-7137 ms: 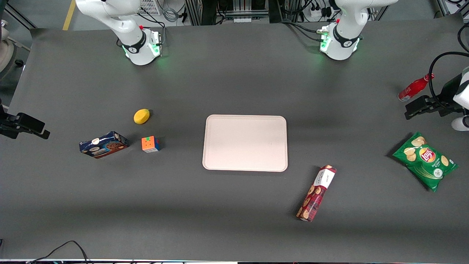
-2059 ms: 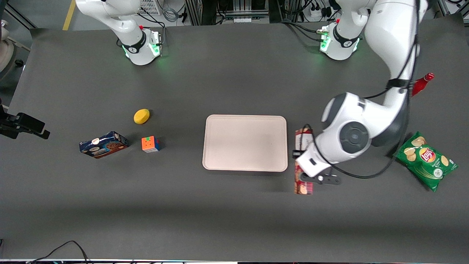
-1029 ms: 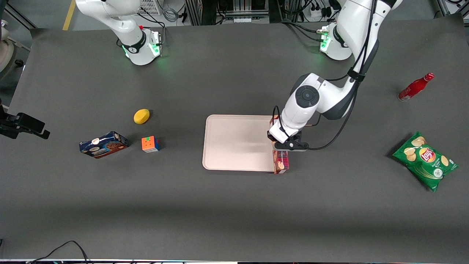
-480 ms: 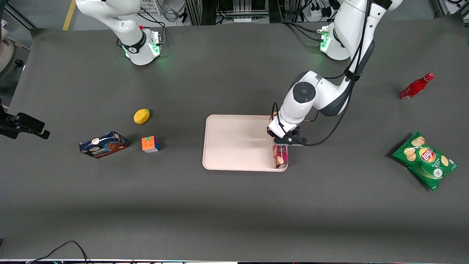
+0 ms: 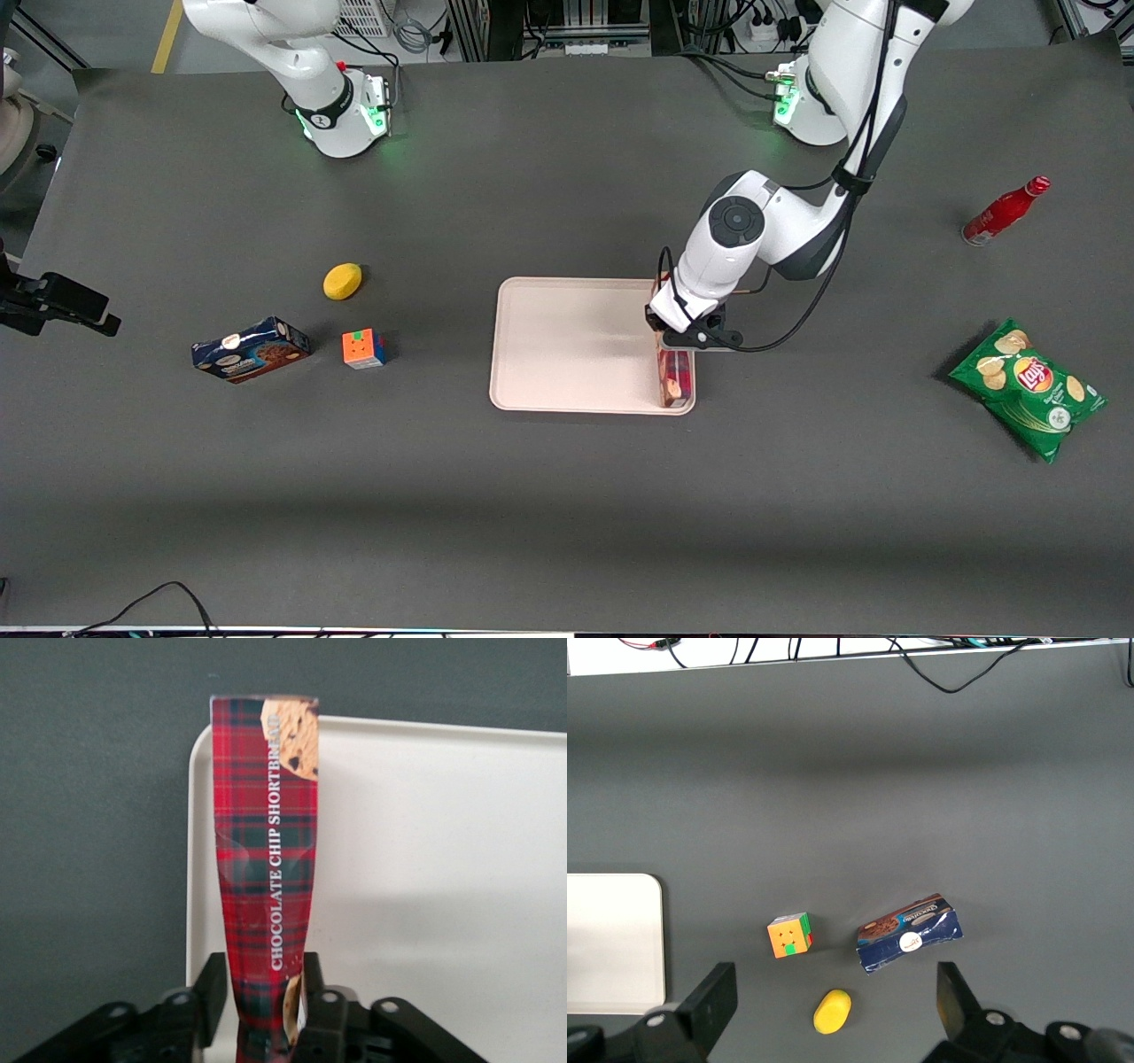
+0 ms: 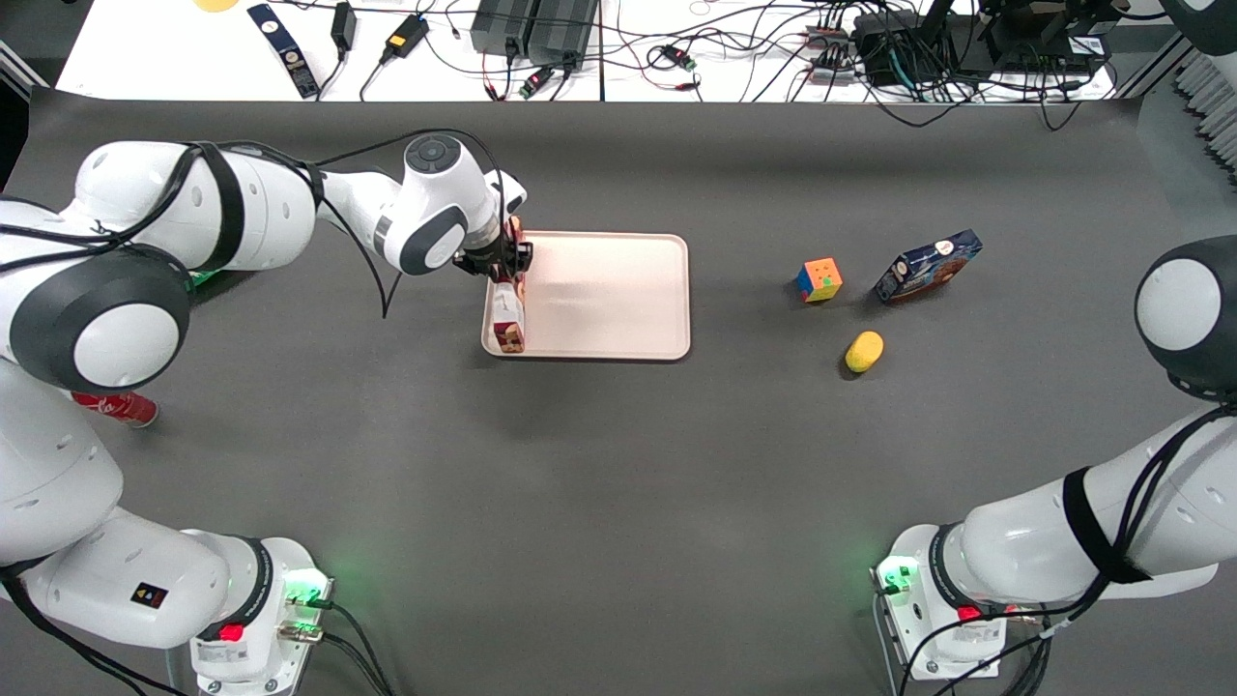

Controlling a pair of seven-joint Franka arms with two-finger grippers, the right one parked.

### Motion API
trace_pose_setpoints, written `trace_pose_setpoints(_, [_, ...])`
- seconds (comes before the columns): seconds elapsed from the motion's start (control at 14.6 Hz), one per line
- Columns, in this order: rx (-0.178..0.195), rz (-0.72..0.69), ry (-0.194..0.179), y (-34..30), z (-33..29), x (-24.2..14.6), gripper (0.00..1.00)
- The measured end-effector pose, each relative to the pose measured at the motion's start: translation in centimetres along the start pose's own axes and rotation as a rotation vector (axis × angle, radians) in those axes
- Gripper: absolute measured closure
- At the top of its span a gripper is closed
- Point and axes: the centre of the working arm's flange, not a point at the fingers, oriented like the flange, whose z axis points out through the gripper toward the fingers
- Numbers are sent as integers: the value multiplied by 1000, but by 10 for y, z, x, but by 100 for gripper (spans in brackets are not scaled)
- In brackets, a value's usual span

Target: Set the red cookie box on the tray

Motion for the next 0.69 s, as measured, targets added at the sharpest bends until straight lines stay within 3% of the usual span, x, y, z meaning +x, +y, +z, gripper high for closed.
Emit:
trace_pose_setpoints(0.27, [-10, -13, 37, 1, -24, 18, 17])
trace_pose_setpoints(0.41, [25, -23, 27, -8, -54, 45, 0])
trace_pose_setpoints(0.69, [120, 30, -31, -42, -162, 112, 0])
